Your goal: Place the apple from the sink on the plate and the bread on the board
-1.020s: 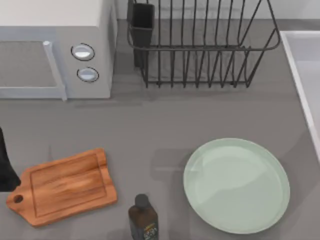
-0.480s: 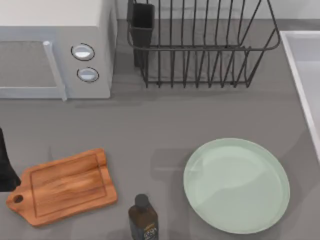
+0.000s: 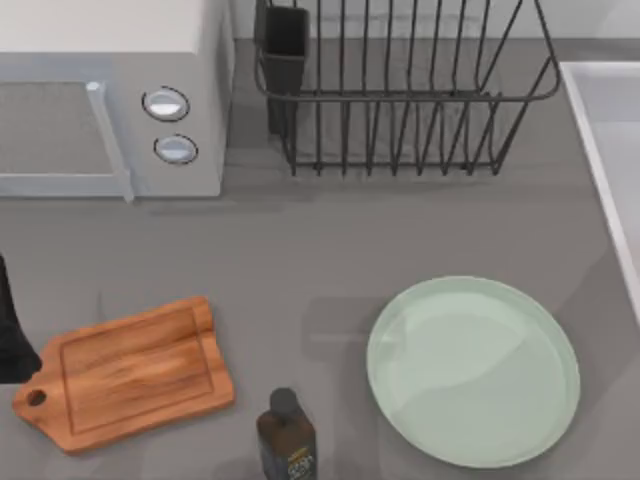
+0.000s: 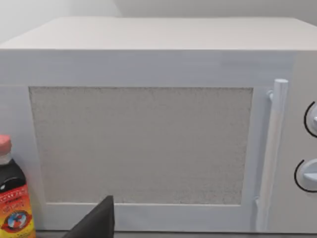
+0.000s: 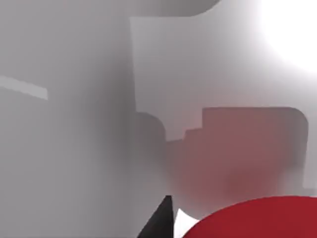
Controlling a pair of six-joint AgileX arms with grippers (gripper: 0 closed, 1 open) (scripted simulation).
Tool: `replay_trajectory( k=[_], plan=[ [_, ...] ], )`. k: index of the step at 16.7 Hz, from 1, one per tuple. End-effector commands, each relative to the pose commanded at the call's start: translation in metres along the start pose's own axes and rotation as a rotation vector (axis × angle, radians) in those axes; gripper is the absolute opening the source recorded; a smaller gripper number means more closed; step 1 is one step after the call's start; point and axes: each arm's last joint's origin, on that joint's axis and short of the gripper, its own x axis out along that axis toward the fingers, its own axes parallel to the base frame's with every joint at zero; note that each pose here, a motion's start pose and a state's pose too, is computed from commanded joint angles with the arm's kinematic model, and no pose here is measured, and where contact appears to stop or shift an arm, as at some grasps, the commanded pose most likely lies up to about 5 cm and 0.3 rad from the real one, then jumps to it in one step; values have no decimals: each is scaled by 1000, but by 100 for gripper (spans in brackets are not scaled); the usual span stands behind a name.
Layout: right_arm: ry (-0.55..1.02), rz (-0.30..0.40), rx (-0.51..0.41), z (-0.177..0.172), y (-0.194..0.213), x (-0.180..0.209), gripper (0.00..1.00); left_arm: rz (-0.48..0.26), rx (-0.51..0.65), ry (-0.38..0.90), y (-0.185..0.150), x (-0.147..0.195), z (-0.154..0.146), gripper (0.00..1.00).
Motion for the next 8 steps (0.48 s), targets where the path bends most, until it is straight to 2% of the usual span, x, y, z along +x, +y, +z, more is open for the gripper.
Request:
replay_trajectory(
  k=[4, 8],
  plan=[
    [44, 14, 1, 0, 1, -42, 0, 0, 0, 0, 0, 0, 0, 100],
    [21, 7, 1, 2, 1, -81, 0, 0, 0, 0, 0, 0, 0, 100]
  ],
)
